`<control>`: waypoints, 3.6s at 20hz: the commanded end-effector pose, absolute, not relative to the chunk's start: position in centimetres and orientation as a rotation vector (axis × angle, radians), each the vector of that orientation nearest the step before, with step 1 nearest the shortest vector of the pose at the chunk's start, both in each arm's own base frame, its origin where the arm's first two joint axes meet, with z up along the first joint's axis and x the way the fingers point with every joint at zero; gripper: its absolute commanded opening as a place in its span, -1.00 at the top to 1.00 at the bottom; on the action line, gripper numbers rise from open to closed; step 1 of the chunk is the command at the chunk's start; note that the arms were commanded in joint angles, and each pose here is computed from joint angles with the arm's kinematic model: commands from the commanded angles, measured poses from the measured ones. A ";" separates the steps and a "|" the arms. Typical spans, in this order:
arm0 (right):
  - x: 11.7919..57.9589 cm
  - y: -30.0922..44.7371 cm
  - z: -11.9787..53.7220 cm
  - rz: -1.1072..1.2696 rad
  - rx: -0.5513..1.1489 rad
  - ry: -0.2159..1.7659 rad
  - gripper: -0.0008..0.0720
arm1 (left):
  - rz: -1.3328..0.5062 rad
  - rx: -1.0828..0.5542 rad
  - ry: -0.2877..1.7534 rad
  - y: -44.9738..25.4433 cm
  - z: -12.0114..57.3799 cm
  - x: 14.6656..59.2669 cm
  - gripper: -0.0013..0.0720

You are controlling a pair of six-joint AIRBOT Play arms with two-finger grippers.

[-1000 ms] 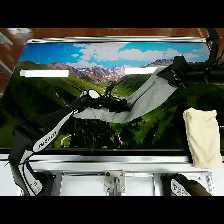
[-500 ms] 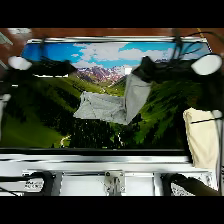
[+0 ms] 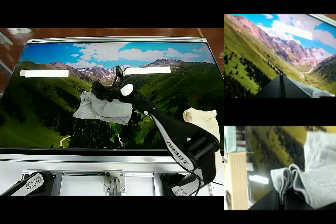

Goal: Fold the shirts.

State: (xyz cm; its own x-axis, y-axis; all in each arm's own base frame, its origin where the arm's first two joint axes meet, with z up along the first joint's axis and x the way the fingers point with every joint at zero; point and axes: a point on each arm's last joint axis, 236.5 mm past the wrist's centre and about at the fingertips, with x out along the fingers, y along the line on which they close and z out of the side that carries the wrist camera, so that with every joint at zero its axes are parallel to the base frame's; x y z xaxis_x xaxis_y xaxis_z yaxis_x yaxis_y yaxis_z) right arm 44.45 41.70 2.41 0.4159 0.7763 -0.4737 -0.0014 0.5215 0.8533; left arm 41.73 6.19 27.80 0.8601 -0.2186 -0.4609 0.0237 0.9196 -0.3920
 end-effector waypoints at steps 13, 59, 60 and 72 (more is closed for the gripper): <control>39.3 39.1 3.1 0.769 0.683 1.249 -0.61 | -0.290 -0.348 0.623 -0.1 25.4 41.9 0.88; 39.6 -14.3 26.3 -0.050 0.619 0.746 0.82 | -0.469 -0.297 0.797 -6.1 20.8 39.4 0.88; 40.0 -15.2 26.6 -0.069 0.592 0.714 0.82 | -0.475 -0.296 0.800 -6.4 20.8 39.3 0.88; 42.3 -19.4 28.5 -0.136 0.472 0.548 0.82 | -0.559 -0.256 0.781 -10.4 21.3 39.3 0.88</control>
